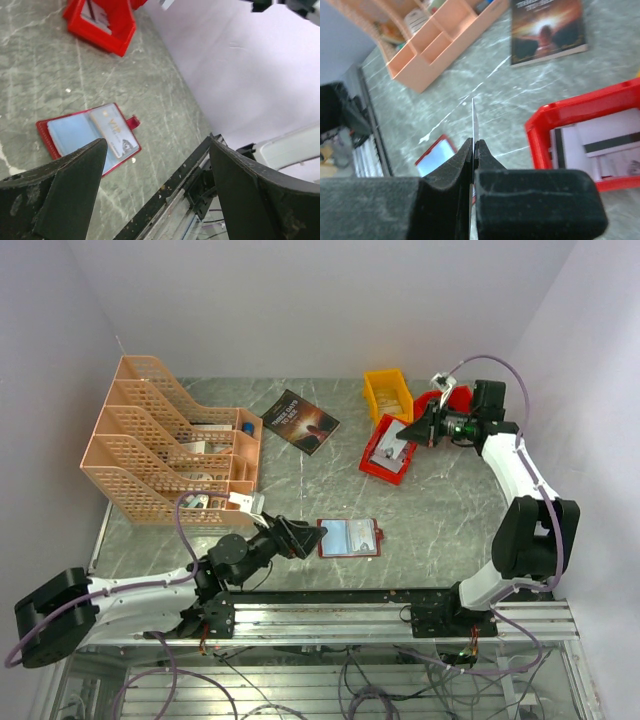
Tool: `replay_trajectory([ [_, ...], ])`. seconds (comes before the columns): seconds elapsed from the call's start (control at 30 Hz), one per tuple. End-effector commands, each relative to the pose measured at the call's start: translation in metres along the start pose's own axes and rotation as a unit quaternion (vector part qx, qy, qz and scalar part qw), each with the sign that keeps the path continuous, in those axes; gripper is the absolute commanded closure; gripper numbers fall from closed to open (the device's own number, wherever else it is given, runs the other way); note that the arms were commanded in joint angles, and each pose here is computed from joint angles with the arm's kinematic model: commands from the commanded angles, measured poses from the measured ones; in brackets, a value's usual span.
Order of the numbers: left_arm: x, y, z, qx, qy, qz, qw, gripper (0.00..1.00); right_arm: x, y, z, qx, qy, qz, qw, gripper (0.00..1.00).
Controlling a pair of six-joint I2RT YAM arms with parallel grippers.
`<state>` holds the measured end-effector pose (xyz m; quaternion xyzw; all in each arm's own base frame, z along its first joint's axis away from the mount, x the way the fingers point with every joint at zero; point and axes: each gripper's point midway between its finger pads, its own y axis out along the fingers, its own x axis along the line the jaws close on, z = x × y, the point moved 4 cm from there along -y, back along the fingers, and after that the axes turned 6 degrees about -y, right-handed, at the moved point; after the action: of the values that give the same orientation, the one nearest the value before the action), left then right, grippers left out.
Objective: Put the credit cards into the card holder
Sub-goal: Adjust the credit card.
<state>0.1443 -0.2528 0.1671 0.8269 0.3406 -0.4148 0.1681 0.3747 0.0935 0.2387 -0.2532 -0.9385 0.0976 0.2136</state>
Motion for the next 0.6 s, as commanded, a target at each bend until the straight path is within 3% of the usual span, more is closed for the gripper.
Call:
replay_trajectory([
  [0.0,-0.033,0.0,-0.018,-0.018,0.021,0.067,0.997,0.05,0.04,-0.005,0.025,0.011,-0.033,-0.115,0.993,1.0],
  [0.57,-0.048,0.015,-0.004,0.042,0.04,0.107,0.993,0.09,0.117,0.006,0.065,0.031,-0.103,-0.234,0.966,1.0],
])
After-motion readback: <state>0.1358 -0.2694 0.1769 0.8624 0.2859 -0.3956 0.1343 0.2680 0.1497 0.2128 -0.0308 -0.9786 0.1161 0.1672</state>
